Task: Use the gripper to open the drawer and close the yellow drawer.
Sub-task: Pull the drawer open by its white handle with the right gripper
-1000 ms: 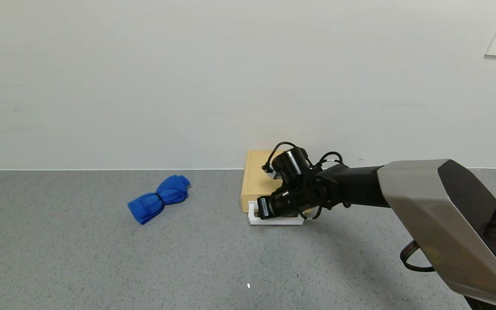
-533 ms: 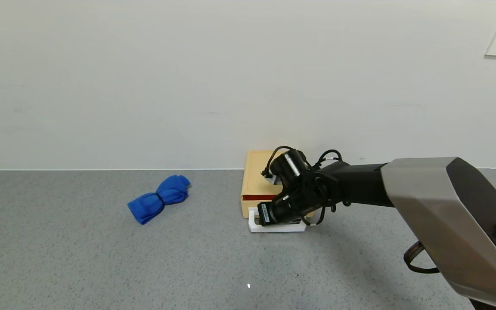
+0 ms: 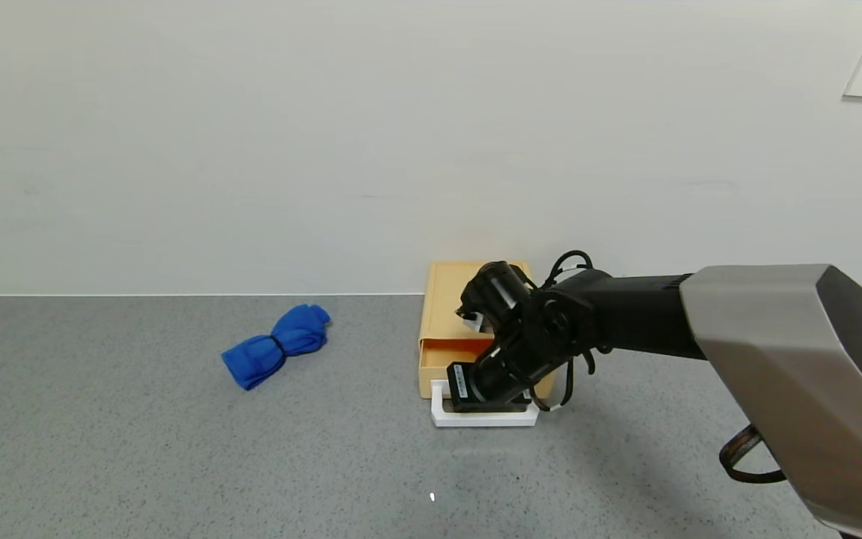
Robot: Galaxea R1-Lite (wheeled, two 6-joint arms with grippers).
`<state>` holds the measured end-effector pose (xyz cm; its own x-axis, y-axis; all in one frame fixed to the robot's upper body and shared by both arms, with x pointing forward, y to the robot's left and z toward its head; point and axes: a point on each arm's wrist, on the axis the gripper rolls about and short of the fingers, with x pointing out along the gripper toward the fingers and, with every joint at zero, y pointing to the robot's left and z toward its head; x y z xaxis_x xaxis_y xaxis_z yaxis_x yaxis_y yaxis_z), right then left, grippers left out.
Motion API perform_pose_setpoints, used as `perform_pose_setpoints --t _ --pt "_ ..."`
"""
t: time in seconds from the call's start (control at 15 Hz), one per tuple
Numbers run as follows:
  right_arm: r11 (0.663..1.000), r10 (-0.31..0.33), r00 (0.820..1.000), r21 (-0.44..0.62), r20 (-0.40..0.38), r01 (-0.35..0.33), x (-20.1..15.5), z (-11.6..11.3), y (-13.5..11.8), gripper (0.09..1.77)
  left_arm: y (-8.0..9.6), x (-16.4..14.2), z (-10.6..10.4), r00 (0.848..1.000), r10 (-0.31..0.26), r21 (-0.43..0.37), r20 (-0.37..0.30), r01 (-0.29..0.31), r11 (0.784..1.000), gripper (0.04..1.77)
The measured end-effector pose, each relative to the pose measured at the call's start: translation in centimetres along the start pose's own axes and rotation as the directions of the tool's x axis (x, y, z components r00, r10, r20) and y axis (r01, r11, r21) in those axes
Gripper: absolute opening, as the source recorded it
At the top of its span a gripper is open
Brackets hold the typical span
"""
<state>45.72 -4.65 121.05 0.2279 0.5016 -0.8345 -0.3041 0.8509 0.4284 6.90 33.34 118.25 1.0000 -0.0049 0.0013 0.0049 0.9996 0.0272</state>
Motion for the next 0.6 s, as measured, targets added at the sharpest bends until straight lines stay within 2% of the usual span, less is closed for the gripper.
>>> perform_pose_setpoints --t 0.27,0.6 --pt "1.0 -0.02 0.999 0.017 -0.041 0.021 -0.8 -0.9 0.6 0.12 0.0 0.0 0.0 1.0 0.0 0.0 0.0 0.0 1.0 1.72" --pt "0.998 -0.044 0.998 0.032 -0.039 0.045 -0.7 -1.2 1.0 0.12 0.0 0.0 0.0 1.0 0.0 0.0 0.0 0.0 1.0 1.72"
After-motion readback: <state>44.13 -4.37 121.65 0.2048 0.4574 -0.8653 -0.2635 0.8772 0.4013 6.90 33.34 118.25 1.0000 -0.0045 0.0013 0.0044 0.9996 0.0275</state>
